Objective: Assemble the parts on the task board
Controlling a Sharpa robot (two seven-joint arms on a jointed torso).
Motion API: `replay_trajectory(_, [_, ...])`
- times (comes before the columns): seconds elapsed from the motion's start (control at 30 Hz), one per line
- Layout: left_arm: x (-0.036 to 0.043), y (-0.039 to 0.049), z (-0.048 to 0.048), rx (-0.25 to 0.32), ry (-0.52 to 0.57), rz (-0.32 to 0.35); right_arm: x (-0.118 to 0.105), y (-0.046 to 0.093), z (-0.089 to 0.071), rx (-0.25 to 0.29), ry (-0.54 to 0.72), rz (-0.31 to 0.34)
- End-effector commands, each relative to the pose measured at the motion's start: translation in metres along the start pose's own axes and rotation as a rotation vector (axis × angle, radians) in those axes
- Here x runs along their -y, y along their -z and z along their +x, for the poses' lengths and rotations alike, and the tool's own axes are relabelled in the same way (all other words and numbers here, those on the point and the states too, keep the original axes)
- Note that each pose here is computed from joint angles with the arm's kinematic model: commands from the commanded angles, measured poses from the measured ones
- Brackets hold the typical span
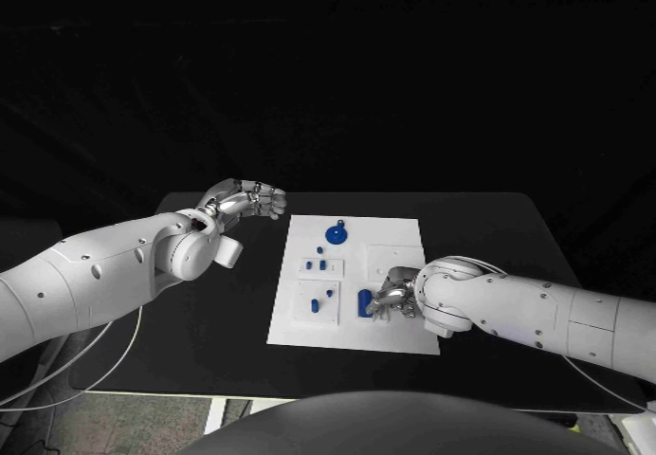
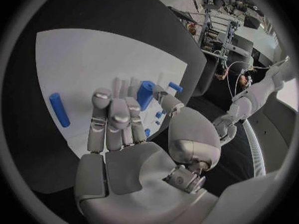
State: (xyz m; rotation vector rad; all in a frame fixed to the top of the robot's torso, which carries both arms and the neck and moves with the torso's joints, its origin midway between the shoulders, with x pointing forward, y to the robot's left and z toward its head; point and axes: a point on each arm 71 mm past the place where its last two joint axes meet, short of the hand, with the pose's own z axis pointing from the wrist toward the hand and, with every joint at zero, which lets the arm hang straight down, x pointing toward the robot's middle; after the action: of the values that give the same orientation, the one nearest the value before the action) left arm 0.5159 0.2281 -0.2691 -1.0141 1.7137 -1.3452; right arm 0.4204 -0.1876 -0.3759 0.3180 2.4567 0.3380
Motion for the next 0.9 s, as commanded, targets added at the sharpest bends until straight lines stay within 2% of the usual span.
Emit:
replay_trajectory(0.03, [0.001, -0.0004, 0.0027, -0.019, 0.011, 0.003, 0.001, -0.0003, -0.0013, 0.006, 0.009, 0.011])
replay_trajectory(0.17, [0.001, -0.0005, 0.0028, -0.02, 0.012, 0.003, 0.0007, -0.0005, -0.0006, -0.002, 0.013, 0.013])
replay_trajectory(0.23, [0.0011, -0.0006, 0.0034, -0.023, 0.013, 0.003, 0.0025, -0.0007, 0.001, -0.03, 0.022, 0.029])
replay_trajectory(0.33, [0.0013, -0.0006, 0.0051, -0.029, 0.014, 0.002, 0.0036, -0.0012, 0.0013, -0.04, 0.023, 0.033])
replay_trajectory(0.7, [0.0009, -0.0006, 0.0032, -0.024, 0.013, 0.002, 0.0015, -0.0056, 0.0001, 0.02, 0.006, 0.037])
replay_trajectory(0.9, [0.001, -0.0008, 0.0036, -0.025, 0.013, 0.002, 0.0033, -0.0077, 0.0025, 0.019, 0.004, 0.043])
